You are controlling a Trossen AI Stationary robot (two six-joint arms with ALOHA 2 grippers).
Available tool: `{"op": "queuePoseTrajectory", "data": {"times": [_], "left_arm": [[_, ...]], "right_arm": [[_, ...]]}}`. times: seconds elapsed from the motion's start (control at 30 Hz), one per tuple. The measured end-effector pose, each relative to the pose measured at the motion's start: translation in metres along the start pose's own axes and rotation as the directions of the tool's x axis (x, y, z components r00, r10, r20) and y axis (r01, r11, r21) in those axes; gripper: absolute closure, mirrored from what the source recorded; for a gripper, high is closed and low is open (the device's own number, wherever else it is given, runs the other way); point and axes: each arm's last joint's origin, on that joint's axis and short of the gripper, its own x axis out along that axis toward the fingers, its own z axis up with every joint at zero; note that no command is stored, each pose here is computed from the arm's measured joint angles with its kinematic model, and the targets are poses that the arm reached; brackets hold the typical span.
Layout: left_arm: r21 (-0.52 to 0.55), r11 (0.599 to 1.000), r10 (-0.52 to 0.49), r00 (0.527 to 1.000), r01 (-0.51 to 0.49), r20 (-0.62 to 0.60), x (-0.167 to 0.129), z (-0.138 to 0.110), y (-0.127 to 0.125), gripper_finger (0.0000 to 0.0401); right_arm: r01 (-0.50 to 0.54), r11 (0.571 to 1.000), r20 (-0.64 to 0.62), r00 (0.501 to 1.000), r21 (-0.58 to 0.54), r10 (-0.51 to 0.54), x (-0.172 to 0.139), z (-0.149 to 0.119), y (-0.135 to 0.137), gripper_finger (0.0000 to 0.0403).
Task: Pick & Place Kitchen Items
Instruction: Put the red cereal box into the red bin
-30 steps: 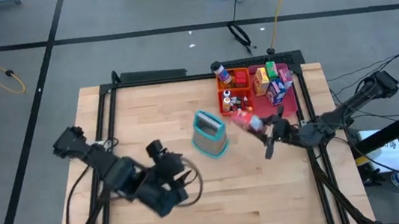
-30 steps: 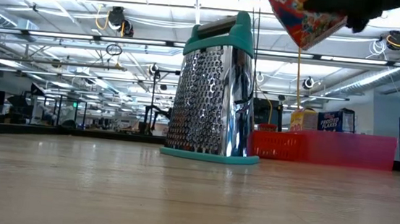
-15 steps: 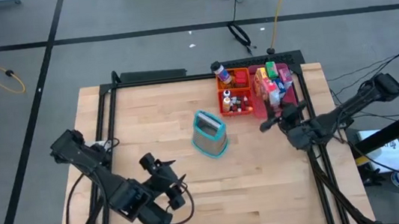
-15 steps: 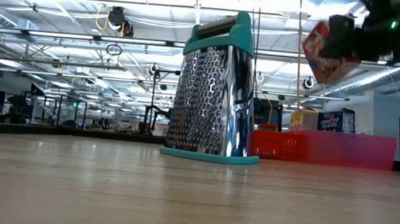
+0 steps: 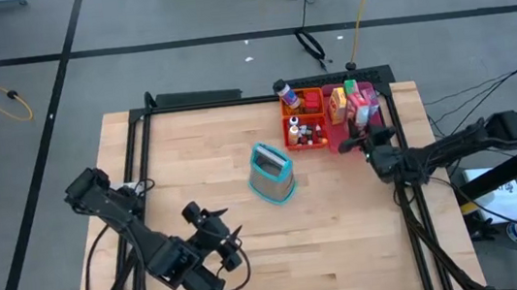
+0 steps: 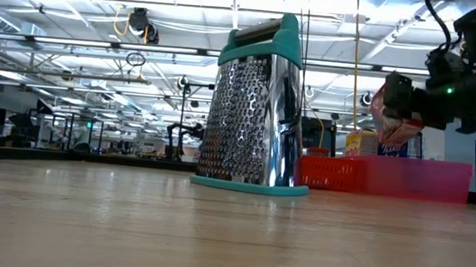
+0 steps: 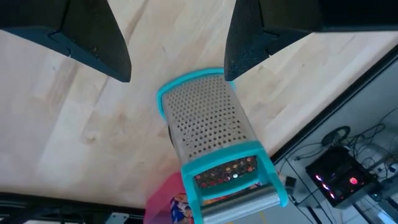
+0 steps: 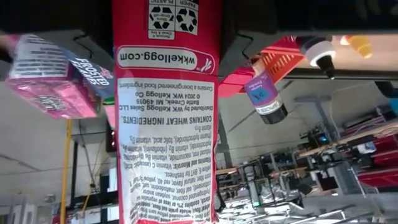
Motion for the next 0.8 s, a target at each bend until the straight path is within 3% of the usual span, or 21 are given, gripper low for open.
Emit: {"op": "queuePoseTrajectory", "data": {"times": [0.13,0.27,0.8], "left_arm": [[0.006,1.0,0.007,1.0,-0.008,0.021,0.005,-0.003,-0.002,0.0146],[-0.004,1.0,0.024,0.999,-0.024,0.021,0.011,-0.006,-0.001,0.0146],[-0.025,0.999,0.048,0.999,-0.048,0.002,0.031,-0.015,0.0,0.0146]], "right_arm": [[-0.034,0.999,-0.009,0.999,0.035,0.034,0.012,0.0,-0.002,0.0243],[0.013,0.999,-0.013,1.0,-0.033,-0.013,0.022,-0.004,-0.005,0.0242],[-0.017,1.0,-0.002,1.0,-0.024,0.017,0.038,-0.013,0.002,0.024]]}}
